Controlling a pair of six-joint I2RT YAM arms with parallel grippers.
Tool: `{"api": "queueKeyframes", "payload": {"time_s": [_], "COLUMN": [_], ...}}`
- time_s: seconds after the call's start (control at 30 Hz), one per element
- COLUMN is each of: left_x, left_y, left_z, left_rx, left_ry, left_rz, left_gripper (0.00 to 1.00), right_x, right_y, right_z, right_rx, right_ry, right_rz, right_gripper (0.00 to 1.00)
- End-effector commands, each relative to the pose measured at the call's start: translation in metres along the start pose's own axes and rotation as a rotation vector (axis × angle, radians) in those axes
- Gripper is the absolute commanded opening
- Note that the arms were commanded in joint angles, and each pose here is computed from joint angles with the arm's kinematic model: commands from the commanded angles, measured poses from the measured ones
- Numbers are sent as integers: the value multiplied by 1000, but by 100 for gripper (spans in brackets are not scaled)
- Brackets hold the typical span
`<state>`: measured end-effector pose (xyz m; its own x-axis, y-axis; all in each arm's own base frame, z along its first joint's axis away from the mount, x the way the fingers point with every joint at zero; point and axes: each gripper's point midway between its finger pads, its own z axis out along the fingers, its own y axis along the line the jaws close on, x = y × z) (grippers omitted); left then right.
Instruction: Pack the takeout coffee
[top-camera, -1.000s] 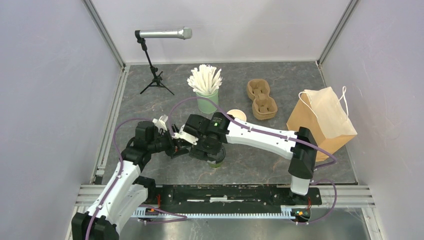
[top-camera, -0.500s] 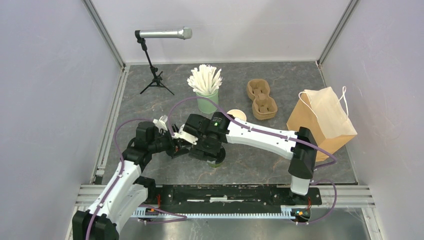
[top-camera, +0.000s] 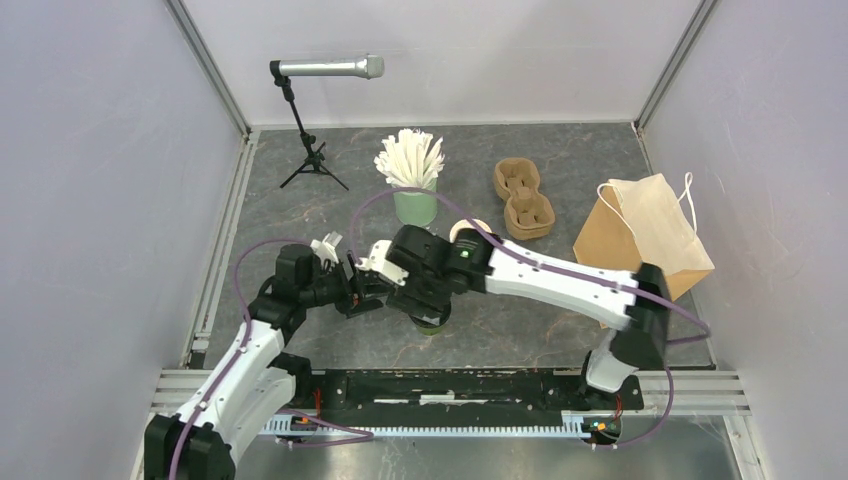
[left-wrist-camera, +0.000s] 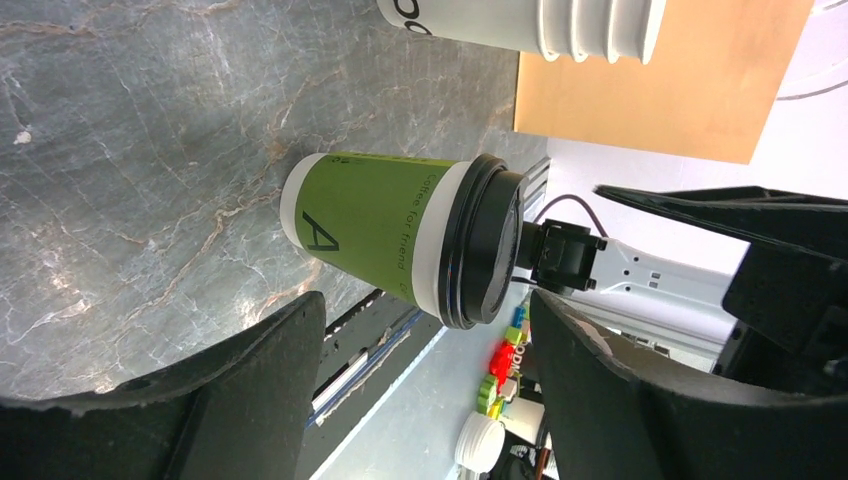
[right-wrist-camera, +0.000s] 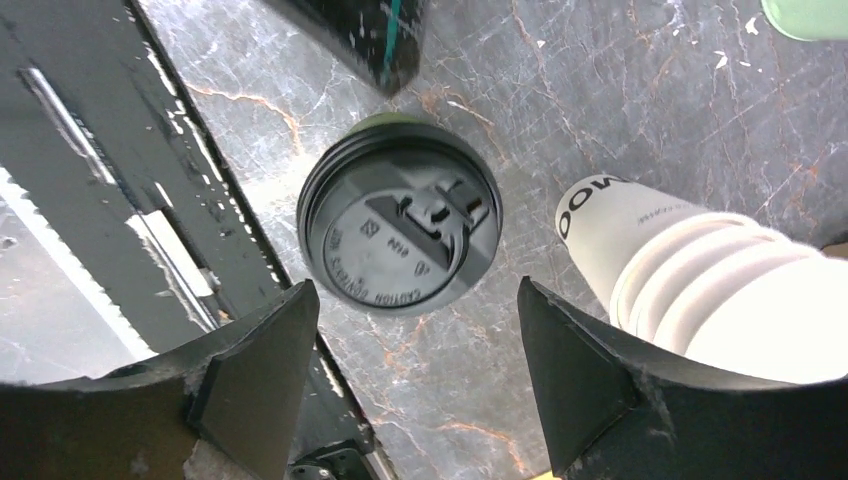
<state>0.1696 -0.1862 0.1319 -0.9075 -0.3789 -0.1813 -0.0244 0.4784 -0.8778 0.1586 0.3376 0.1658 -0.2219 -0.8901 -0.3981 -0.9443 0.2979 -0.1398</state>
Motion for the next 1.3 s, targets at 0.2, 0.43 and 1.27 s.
{"api": "queueKeyframes", "payload": {"time_s": [0.2, 0.43, 1.27], "left_x": [0, 3, 19], "left_y": [-19, -22, -14], "left_z": [9, 18, 30], "left_rx": [6, -39, -60], "left_ry": [3, 31, 99], "left_rz": [72, 138, 173], "left_gripper": [79, 76, 66], "right_x": [-1, 0, -3], "right_y": [0, -13, 2], "right_z": [-19, -37, 4], "right_rx": [17, -34, -143], "right_ry": [-432, -767, -837], "right_rz": [208, 340, 327], "right_gripper": [44, 8, 0]}}
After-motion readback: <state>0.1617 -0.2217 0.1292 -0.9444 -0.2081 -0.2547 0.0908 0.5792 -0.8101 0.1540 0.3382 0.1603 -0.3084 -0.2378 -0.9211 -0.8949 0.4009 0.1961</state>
